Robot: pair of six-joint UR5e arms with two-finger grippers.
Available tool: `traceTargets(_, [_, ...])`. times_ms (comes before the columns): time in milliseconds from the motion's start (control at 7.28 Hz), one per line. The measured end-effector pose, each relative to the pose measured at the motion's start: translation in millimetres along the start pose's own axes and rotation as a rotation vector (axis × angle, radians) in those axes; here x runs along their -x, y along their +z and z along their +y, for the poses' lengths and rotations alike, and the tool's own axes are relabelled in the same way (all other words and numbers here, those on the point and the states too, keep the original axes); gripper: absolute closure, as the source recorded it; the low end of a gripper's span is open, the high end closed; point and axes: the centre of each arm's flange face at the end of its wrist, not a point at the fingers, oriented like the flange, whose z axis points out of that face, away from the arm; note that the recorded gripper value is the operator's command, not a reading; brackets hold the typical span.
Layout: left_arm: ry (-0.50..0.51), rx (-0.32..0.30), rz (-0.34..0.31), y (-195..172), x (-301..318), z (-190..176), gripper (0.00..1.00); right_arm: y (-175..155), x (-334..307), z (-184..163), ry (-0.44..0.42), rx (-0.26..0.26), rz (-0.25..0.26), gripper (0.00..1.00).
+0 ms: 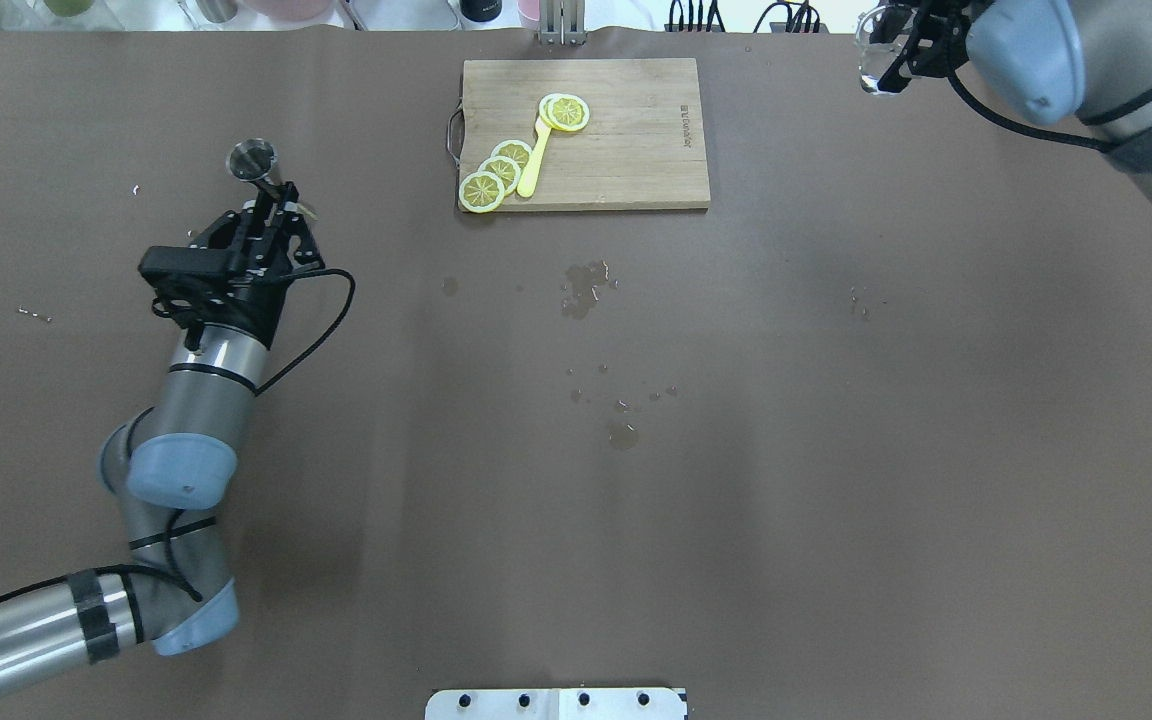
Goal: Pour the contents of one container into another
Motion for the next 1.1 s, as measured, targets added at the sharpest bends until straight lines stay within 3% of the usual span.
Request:
traceTargets(275, [0.052,0.062,-0.009,-16,106,16,1.00,11,15,59,-0.028,-0.103,0.001,1.00])
traceTargets(550, [0.031,0.119,-0.039,-41,193,25,1.00,39,38,118,-0.068,-0.189,-0.019,1.00])
traceTargets(825, [0.012,0.149,-0.091,-65,251,32,1.00,76,55,177,-0.094,-0.250,-0.049,1.00])
traceTargets(1099, [0.025,0.166,-0.120,-75,277,38,1.00,106,55,218,-0.127,-0.278,-0.050,1.00])
